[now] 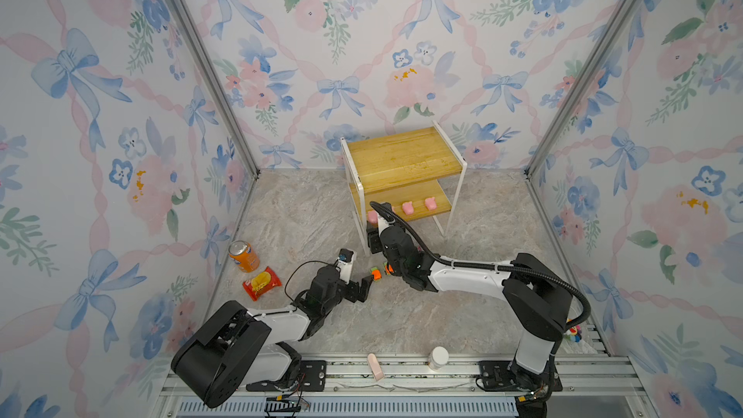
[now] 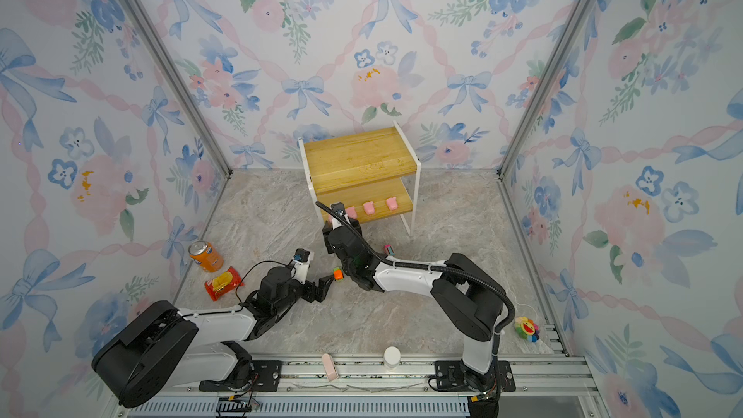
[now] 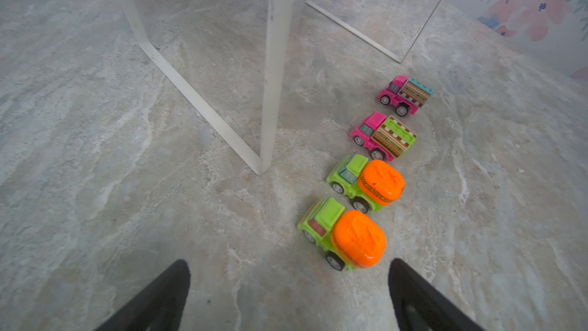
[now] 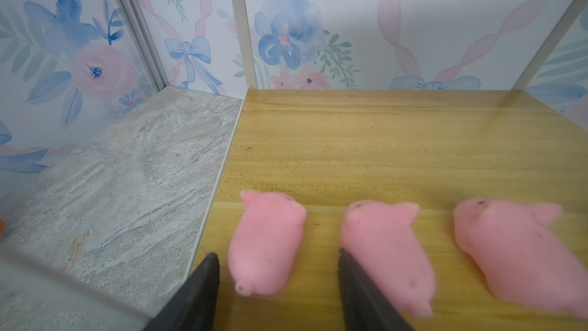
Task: Place and organize the plastic toys onto the shelf
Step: 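Withdraw the right gripper and move it over the pink-and-blue toy truck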
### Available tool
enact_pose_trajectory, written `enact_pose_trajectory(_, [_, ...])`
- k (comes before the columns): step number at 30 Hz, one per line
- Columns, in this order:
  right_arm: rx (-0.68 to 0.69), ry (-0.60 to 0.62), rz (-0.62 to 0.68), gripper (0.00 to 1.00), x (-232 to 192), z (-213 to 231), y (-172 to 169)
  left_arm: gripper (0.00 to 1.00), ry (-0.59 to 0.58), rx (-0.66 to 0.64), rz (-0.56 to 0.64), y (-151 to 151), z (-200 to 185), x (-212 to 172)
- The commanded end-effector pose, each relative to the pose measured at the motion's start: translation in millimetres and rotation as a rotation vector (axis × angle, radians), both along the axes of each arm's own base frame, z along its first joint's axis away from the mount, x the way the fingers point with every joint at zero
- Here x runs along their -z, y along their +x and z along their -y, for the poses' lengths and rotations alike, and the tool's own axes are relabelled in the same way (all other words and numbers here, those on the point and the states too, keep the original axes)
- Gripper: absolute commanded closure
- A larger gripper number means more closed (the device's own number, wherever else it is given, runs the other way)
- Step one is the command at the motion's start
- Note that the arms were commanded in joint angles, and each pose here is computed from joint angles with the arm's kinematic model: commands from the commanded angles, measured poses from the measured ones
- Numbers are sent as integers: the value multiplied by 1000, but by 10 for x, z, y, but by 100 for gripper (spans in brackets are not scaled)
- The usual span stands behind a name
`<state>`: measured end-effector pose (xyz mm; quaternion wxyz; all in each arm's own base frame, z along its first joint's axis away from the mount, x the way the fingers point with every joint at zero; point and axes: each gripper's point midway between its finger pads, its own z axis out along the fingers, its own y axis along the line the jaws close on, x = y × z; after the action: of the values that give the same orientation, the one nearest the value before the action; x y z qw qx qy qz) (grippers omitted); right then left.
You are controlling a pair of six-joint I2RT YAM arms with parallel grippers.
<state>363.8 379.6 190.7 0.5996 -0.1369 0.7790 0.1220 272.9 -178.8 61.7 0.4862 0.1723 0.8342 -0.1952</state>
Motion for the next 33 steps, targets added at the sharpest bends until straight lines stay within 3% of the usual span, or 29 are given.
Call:
enact_pose_trajectory(1, [-20,-47,-16,36,16,73,-161,2,-11,0,-2,26,11,-25])
enact_pose_trajectory(9, [-121,-75,-28,34,9,194,-502,2,-12,2,-2,33,22,-31])
enact_pose_trajectory(15, [-303,-194,-106,34,44,305,-963,2,-13,1,0,24,13,-35])
enact_pose_trajectory(19, [-271,-226,-170,34,77,764,-1100,2,-16,4,-1,25,23,-38])
enact_pose_trajectory(26, [-148,-72,-323,35,278,1648,-989,2,-24,12,-10,16,46,-32])
enact_pose_trajectory(33, [-136,-29,-395,36,475,1934,-852,2,-27,11,-5,10,39,-59])
